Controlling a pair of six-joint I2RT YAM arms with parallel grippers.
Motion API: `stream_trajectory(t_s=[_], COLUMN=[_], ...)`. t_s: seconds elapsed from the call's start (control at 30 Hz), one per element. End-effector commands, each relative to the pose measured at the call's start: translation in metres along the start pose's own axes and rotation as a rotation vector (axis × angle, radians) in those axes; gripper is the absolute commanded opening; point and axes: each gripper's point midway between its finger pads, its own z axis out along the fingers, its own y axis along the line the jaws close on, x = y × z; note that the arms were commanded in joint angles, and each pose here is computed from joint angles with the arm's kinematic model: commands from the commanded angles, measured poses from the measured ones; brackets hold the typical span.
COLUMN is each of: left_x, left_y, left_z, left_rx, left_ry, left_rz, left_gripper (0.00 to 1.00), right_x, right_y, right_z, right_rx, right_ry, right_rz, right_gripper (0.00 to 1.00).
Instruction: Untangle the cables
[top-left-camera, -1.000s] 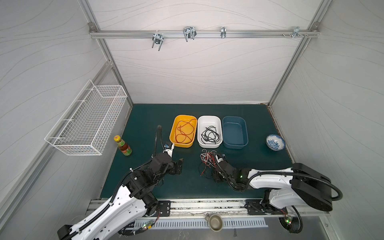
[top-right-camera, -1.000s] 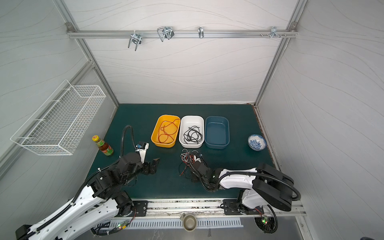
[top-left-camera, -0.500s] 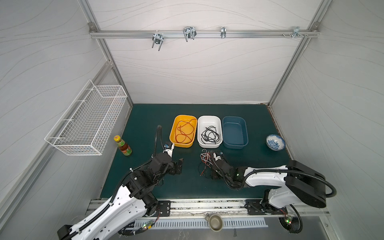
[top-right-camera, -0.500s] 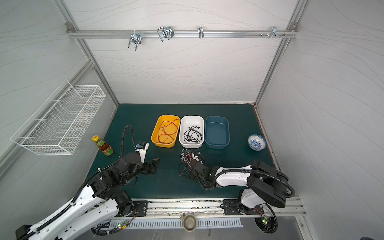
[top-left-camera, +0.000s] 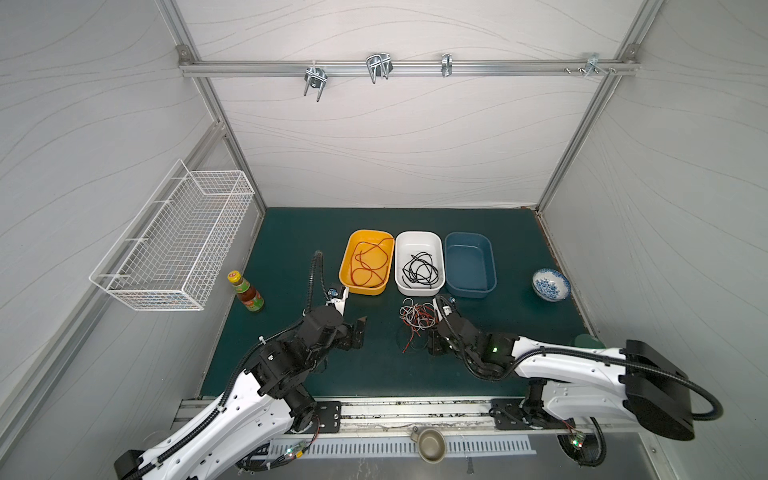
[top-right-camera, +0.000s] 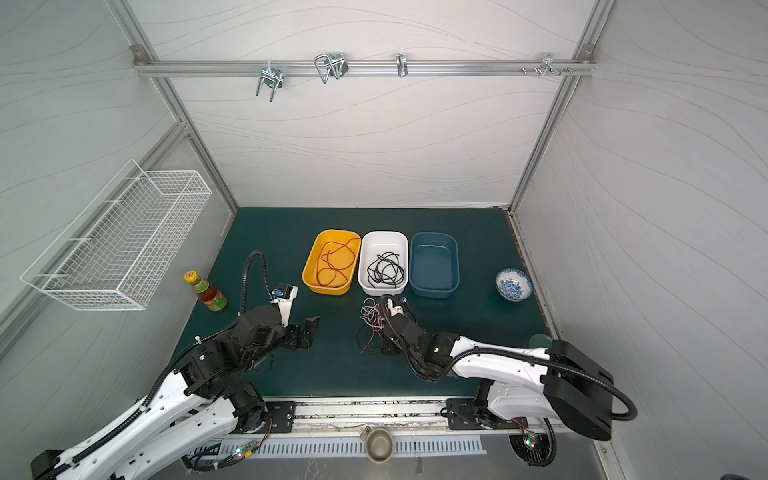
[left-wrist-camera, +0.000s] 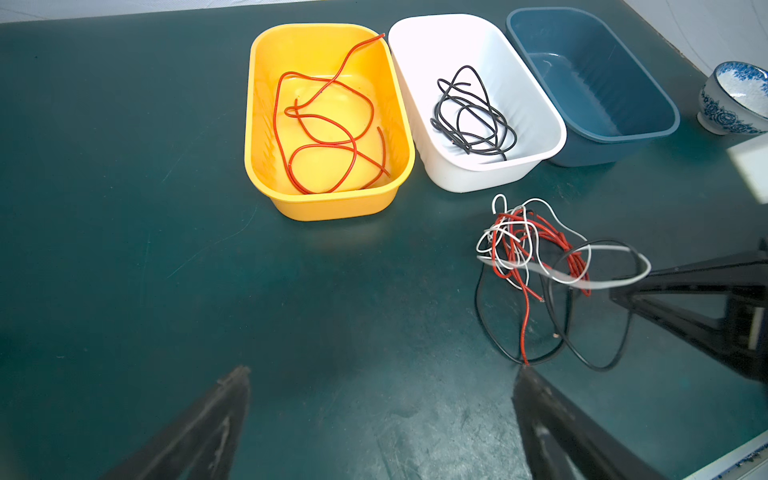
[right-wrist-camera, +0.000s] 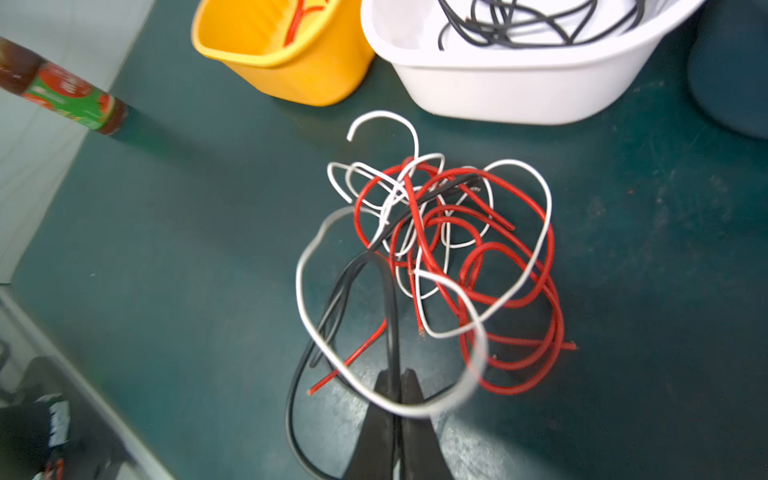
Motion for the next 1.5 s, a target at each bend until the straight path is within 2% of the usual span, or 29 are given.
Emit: stream_trajectory(t_s=[0.0, 0.6, 1.07, 1.27, 1.47], left_x=[-0.014, -0.012, -0.010, -0.011, -0.012], left_y=[-0.004, -0.004, -0.009, -0.020, -0.044], left_z=[-0.006, -0.005, -0.002, -0.005, -0.012], left_rx=[0.018, 0.018, 0.037, 0.101, 0.243], left_ry=[-0.044, -0.034, -0.017, -0.012, -0.010], left_rz=[-0.015, -0.011, -0.004, -0.007, -0.001], left_gripper=[1.00, 1.00, 1.00, 1.00, 1.00], right_x=[-0.010, -0.072, -0.114, -0.111, -0.091], right_y=[0.009, 0.043, 0.053, 0.044, 0.038], right_z=[-0.017, -0.085, -0.116, -0.104, -0.087], right_rx=[-0.021, -0.127, -0.097, -0.062, -0.069], right_ry=[-0.006, -0.139, -0.247, -0.140, -0.013], right_rz=[-0.036, -0.125, -0.209, -0.188, -0.158], right_gripper=[0.00, 0.00, 0.00, 0.00, 0.00])
